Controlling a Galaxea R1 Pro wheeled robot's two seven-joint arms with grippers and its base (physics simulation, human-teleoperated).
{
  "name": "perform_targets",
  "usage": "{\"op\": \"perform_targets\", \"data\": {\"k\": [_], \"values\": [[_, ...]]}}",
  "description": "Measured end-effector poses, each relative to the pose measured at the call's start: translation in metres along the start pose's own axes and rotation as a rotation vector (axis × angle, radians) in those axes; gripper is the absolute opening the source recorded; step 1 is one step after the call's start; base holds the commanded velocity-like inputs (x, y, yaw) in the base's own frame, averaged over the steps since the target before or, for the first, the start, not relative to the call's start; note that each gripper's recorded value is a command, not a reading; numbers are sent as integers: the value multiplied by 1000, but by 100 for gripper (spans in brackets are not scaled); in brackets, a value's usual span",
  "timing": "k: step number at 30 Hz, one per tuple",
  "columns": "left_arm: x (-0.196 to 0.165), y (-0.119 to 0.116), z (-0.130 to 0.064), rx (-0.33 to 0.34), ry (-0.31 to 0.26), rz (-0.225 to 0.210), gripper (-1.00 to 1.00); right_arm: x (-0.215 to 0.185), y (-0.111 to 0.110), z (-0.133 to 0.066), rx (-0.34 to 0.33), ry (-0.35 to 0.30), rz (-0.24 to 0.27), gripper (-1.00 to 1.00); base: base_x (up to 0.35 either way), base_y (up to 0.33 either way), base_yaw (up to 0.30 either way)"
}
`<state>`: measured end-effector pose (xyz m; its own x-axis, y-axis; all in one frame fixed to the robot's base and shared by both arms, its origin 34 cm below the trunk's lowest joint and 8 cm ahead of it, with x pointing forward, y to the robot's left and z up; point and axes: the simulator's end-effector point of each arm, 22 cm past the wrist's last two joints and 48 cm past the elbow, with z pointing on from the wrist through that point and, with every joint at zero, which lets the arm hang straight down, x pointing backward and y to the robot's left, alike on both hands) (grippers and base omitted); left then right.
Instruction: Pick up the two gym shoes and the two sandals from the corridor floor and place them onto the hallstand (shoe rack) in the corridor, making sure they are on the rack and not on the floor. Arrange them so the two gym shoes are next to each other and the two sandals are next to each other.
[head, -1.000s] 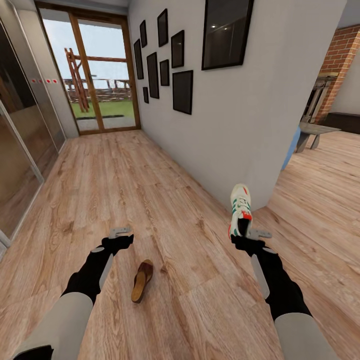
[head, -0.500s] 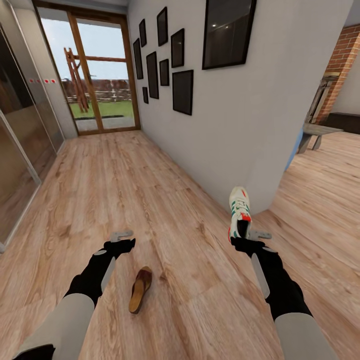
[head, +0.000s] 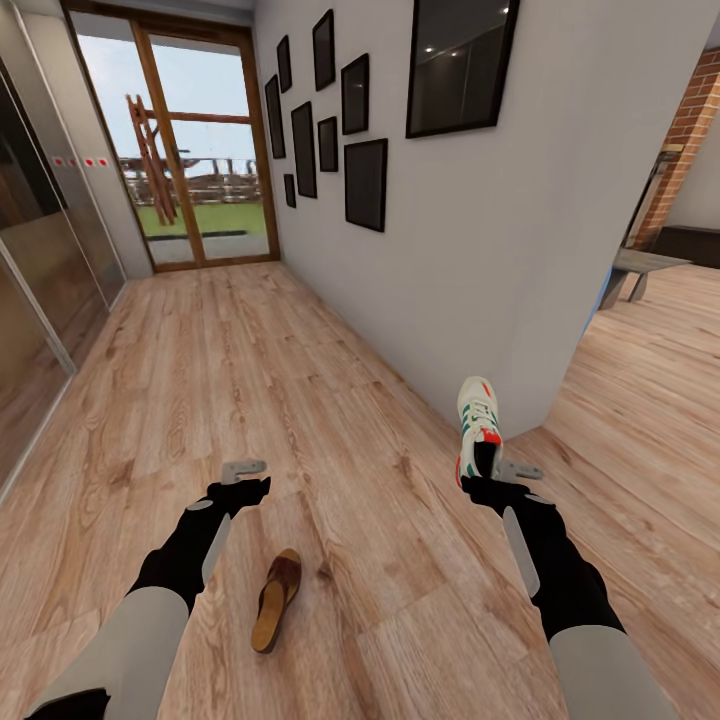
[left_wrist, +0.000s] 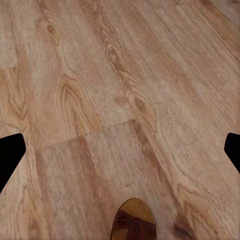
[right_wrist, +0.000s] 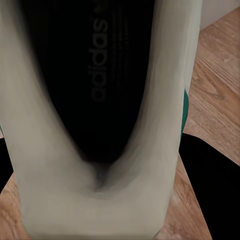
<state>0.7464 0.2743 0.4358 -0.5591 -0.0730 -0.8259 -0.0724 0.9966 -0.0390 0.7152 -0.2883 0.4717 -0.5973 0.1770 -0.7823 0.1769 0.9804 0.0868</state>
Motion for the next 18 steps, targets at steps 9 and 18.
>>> {"op": "perform_targets", "data": {"k": [9, 18], "values": [[0, 0, 0, 0, -1, 0, 100, 0, 0, 0, 0, 0, 0, -100, 108, 61, 0], [0, 0, 0, 0, 0, 1, 100, 0, 0, 0, 0, 0, 0, -100, 184, 123, 0]]}}
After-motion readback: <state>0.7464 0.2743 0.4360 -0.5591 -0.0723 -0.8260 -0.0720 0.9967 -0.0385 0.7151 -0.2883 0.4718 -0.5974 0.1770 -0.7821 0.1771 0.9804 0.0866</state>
